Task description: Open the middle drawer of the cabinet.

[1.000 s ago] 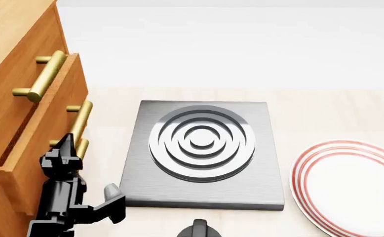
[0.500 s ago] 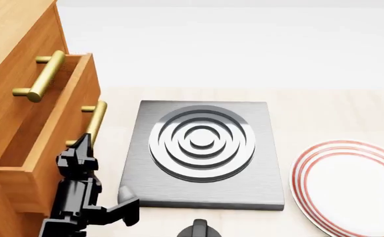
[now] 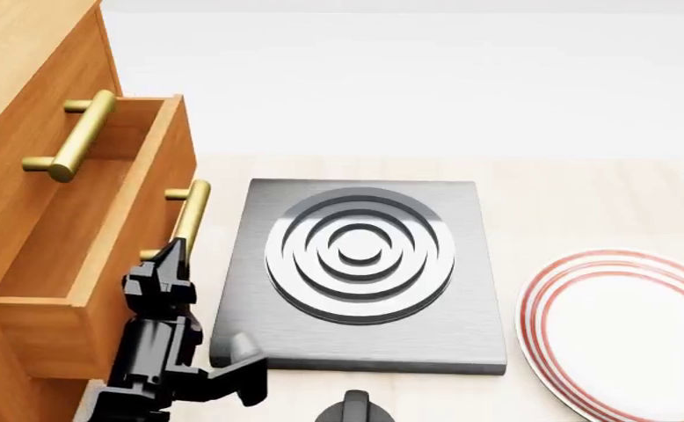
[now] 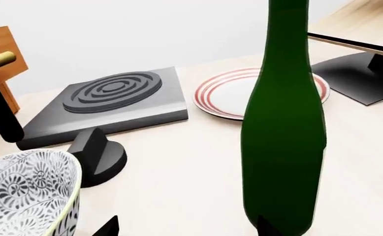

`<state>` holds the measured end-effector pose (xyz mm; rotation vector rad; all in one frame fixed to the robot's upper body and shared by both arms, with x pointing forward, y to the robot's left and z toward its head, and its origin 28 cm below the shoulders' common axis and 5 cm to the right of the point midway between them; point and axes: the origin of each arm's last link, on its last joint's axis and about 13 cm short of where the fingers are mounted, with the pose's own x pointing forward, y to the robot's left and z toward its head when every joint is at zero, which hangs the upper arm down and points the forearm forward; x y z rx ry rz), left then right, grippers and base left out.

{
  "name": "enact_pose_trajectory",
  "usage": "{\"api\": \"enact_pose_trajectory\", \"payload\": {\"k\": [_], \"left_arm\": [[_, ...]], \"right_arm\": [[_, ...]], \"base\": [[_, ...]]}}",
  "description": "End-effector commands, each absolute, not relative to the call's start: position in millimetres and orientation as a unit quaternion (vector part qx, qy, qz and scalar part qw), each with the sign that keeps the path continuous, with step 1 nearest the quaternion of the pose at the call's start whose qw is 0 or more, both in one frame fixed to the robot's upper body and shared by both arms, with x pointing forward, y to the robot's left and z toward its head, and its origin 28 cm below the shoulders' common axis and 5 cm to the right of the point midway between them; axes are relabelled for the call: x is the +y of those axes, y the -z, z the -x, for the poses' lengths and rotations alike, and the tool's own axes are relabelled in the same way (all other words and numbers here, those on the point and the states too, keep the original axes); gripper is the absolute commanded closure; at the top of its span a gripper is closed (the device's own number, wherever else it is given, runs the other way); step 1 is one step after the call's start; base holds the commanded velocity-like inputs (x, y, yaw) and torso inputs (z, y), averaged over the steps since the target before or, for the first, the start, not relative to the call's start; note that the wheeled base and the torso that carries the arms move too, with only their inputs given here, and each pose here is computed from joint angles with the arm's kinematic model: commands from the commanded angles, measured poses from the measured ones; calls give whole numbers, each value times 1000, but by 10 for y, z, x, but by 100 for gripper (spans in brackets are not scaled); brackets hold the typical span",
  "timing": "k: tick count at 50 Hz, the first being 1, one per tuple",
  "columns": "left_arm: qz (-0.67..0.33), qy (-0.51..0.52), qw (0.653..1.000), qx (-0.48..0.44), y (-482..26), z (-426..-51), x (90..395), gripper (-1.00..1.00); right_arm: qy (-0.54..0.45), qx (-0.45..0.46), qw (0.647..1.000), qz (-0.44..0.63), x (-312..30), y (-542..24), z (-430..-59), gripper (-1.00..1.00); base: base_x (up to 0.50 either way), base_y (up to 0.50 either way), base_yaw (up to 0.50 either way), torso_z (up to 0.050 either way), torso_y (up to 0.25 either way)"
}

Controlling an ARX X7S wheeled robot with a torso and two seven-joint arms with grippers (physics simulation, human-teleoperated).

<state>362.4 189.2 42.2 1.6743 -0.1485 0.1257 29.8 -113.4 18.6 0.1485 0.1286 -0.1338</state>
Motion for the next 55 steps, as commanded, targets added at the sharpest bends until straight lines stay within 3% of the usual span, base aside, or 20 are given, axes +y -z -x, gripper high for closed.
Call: {"api": "enact_pose_trajectory", "payload": {"k": [1, 55], "left_arm": [[-746, -25, 660, -88, -430, -3614, 1769, 100], [-732, 11, 670, -123, -410, -3530, 1530, 100]], "right_arm": [[68, 65, 993, -76, -1138, -179, -305, -100], [72, 64, 992, -77, -1154, -182, -295, -100]], "base": [[0, 0, 0, 0, 0], [-3, 0, 0, 0, 0]]}}
